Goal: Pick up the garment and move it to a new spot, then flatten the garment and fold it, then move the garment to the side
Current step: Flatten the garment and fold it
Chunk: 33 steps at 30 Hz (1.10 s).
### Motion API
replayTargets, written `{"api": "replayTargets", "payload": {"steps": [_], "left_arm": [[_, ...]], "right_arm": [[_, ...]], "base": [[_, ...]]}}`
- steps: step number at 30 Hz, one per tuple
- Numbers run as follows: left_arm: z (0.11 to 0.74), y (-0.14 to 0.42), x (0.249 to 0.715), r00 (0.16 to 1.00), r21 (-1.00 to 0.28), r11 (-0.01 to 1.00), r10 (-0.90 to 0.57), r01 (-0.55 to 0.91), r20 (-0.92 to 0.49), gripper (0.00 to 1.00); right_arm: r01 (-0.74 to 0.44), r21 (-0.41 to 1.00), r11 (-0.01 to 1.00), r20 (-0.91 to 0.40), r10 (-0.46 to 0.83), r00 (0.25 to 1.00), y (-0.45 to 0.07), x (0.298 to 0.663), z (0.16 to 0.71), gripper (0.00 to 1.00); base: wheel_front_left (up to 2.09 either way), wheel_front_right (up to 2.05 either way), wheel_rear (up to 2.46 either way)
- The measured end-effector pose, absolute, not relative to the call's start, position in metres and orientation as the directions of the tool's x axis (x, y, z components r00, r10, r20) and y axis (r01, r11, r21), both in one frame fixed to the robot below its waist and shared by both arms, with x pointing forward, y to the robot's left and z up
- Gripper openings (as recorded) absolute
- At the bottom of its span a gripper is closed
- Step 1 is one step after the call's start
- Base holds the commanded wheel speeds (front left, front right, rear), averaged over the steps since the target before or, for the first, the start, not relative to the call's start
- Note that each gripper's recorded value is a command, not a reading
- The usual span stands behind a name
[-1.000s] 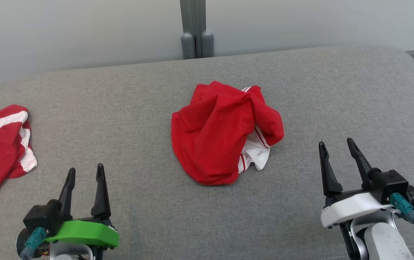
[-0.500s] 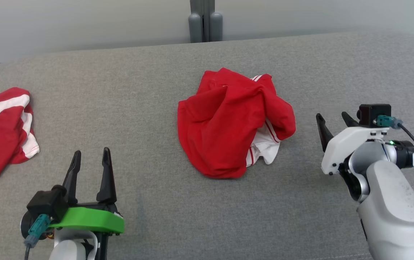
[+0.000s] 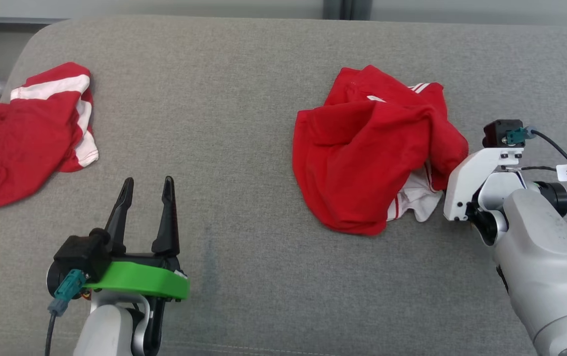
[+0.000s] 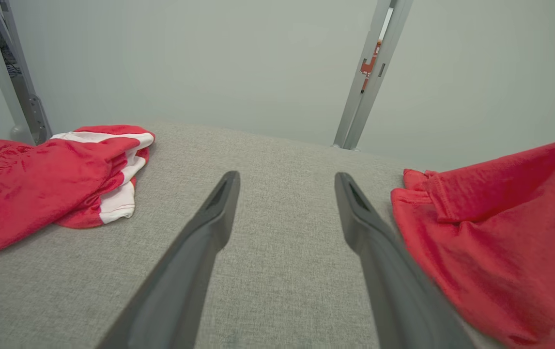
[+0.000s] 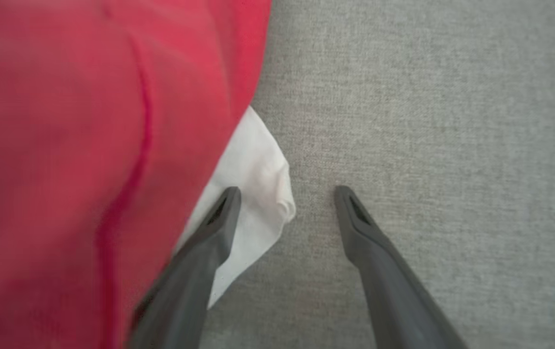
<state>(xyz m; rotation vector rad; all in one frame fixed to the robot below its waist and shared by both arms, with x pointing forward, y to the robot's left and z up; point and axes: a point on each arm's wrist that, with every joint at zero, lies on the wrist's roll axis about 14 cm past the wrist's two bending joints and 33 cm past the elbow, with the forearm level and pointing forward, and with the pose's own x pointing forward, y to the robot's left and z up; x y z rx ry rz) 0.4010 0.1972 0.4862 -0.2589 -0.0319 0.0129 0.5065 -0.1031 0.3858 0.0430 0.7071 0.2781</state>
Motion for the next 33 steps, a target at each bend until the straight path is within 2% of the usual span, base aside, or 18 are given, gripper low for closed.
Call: {"api": "replayTargets", "payload": {"steps": [2,3,4,5,6,12,16,19,23,26,31,33], "left_arm": [[0.484,0.202,0.398,0.999,-0.255,0.967,0.032,-0.025,0.021,1.0],[0.483,0.204,0.397,0.999,-0.253,0.967,0.037,-0.031,0.018,1.0],[0.482,0.206,0.396,0.999,-0.252,0.967,0.043,-0.038,0.015,1.0],[0.481,0.208,0.395,0.999,-0.25,0.967,0.048,-0.044,0.011,1.0],[0.481,0.209,0.393,0.999,-0.25,0.967,0.052,-0.048,0.01,1.0],[0.485,0.211,0.389,0.998,-0.254,0.966,0.058,-0.051,0.022,1.0],[0.487,0.206,0.384,0.999,-0.26,0.965,0.047,-0.039,0.026,1.0],[0.491,0.201,0.384,0.999,-0.268,0.963,0.034,-0.022,0.04,1.0],[0.495,0.195,0.386,0.998,-0.272,0.962,0.016,-0.001,0.053,1.0],[0.496,0.194,0.388,0.998,-0.274,0.962,0.014,0.002,0.057,1.0],[0.497,0.195,0.39,0.998,-0.284,0.959,0.017,0.0,0.057,1.0],[0.497,0.197,0.388,0.998,-0.283,0.959,0.022,-0.005,0.056,1.0]], "right_arm": [[-0.257,0.145,0.955,-0.65,0.288,0.704,-0.092,0.508,0.381,1.0],[-0.267,0.142,0.953,-0.655,0.293,0.697,-0.09,0.509,0.379,0.87],[-0.274,0.143,0.951,-0.66,0.298,0.69,-0.087,0.51,0.377,0.44],[-0.282,0.144,0.949,-0.659,0.304,0.688,-0.085,0.51,0.375,0.19],[-0.294,0.14,0.945,-0.66,0.311,0.684,-0.082,0.509,0.374,0.0],[-0.362,0.12,0.924,-0.574,0.362,0.734,-0.066,0.517,0.404,0.0],[-0.423,0.12,0.898,-0.4,0.434,0.807,-0.045,0.539,0.474,0.0],[-0.487,0.098,0.868,-0.263,0.495,0.828,-0.027,0.545,0.531,0.0],[-0.563,0.085,0.822,-0.136,0.569,0.811,-0.001,0.544,0.591,0.0],[-0.632,0.118,0.766,-0.06,0.641,0.765,0.033,0.54,0.632,0.0],[-0.695,0.257,0.672,0.046,0.71,0.703,0.071,0.541,0.681,0.0],[-0.711,0.262,0.653,0.082,0.719,0.69,0.081,0.544,0.697,0.0]], "base": [[0.0,0.0,0.0],[0.0,0.0,0.0],[0.0,0.0,0.0],[0.0,0.0,0.0],[0.0,0.0,0.0],[0.0,0.0,0.0],[0.0,0.0,0.0],[0.0,0.0,0.0],[0.0,0.0,0.0],[0.0,0.0,0.0],[0.0,0.0,0.0],[0.0,0.0,0.0]]}}
